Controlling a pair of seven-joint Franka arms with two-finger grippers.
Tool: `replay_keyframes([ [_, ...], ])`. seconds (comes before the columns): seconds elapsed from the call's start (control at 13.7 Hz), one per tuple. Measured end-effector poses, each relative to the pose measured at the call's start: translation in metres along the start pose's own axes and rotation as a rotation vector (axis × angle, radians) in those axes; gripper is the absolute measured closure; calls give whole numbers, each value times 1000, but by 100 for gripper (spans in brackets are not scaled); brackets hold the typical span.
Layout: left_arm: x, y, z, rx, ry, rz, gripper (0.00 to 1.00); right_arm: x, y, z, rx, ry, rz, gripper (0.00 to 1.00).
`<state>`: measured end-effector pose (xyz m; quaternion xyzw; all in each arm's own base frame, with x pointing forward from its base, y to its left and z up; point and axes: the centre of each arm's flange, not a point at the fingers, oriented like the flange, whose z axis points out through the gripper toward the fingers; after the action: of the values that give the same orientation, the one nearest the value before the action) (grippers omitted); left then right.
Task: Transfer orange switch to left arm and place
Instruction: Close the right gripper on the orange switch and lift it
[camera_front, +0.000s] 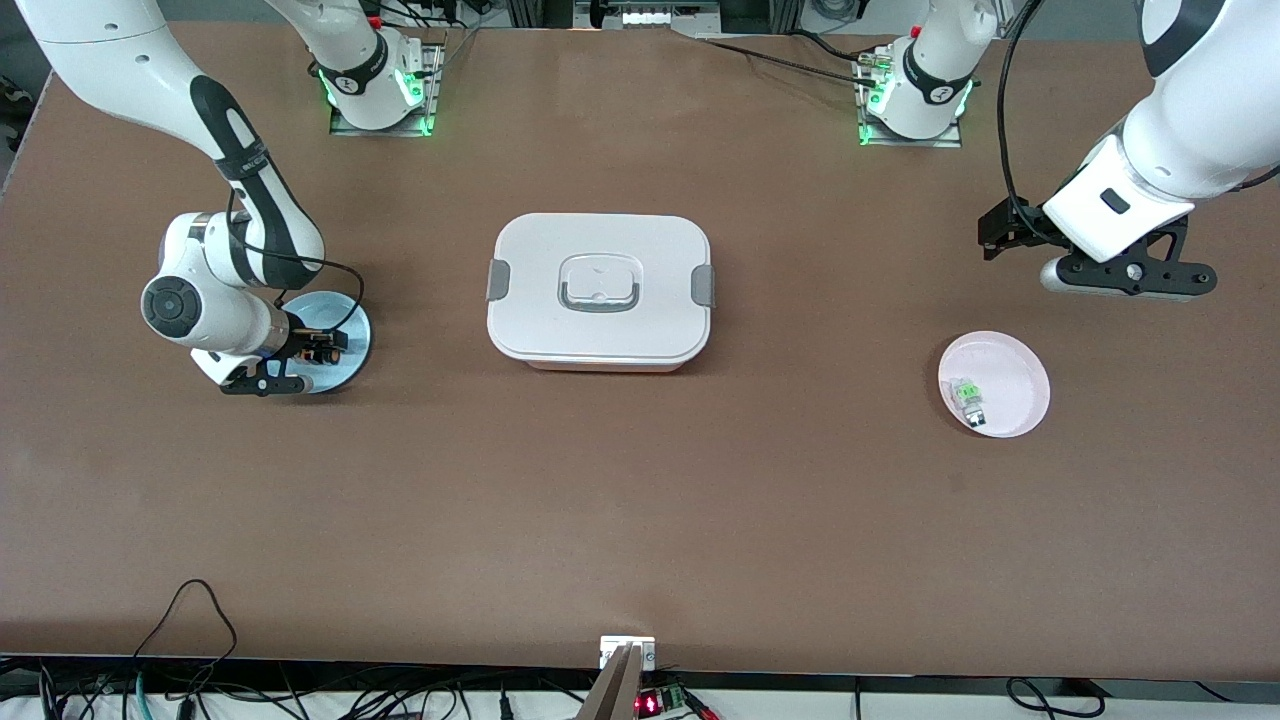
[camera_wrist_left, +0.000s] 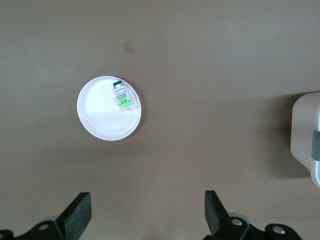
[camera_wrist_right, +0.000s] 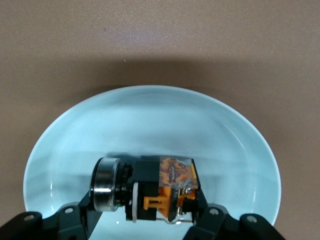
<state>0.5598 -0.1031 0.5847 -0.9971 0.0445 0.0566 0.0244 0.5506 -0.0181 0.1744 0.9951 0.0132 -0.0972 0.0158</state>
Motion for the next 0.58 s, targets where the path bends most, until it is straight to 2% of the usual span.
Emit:
replay_keyframes([
  [0.29, 0, 0, 0, 0, -1, 0, 0, 2, -3, -3, 0, 11, -50, 28],
  [0.58, 0, 0, 0, 0, -1, 0, 0, 6, -8, -25, -2, 53, -90, 28],
])
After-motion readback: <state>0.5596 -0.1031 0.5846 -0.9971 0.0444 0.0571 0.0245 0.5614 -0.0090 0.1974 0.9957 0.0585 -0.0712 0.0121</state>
